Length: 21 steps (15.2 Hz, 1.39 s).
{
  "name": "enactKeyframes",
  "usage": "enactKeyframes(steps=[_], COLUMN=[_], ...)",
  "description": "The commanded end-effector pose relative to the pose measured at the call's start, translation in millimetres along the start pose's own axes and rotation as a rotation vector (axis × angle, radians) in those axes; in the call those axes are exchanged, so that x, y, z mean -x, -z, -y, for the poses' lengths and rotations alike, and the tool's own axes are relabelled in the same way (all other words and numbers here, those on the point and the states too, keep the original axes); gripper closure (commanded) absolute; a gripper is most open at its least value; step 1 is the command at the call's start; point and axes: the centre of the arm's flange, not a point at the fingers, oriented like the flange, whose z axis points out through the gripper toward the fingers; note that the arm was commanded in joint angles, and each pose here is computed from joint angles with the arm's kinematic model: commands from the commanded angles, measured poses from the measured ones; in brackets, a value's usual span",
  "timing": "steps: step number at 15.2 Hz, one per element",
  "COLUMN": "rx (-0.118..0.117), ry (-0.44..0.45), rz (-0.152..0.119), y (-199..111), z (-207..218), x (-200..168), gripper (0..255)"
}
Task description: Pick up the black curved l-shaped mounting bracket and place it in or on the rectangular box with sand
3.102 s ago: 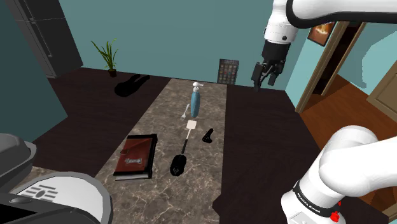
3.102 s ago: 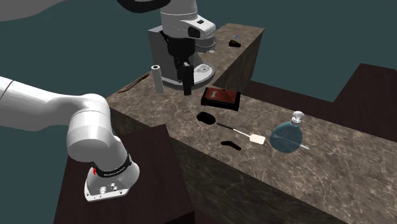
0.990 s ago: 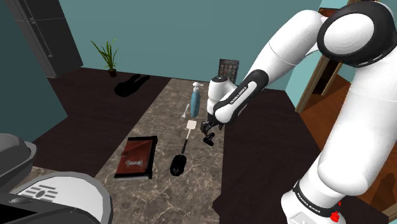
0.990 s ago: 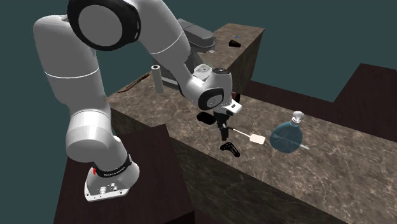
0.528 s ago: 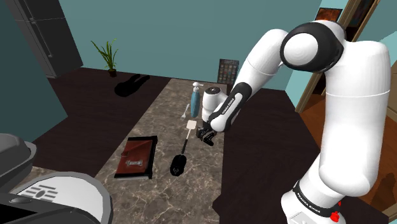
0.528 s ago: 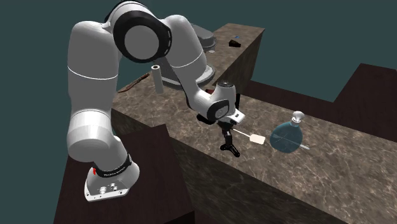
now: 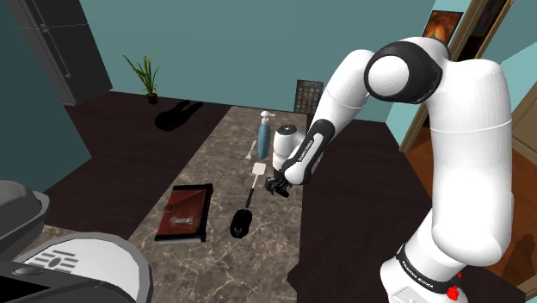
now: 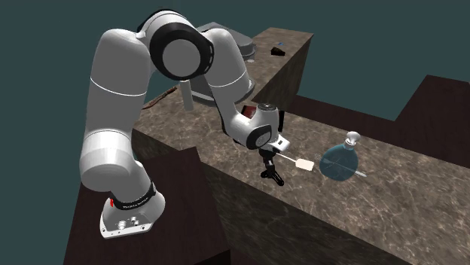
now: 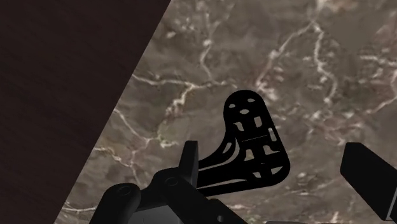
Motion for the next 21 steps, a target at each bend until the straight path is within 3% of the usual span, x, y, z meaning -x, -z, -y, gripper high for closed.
enactKeyframes(steps=[1,4,5,15,16,19,21], rx=[0.0,0.0,0.0,-0.002,-0.002,-0.074,-0.078], ry=[0.0,0.0,0.0,-0.001,-0.001,0.077,0.082], rz=[0.0,0.0,0.0,-0.007,-0.007,0.002,0.002], y=[-0.5,-0.4,-0.4,2.6,2.6,26.7,22.8], z=[-0.1,-0.1,-0.1,0.2,0.2,-28.1,-29.5], x=[-0.1,-0.1,-0.1,-1.7,-1.7,22.4,23.8], gripper=[0,0,255,255,0,0,0])
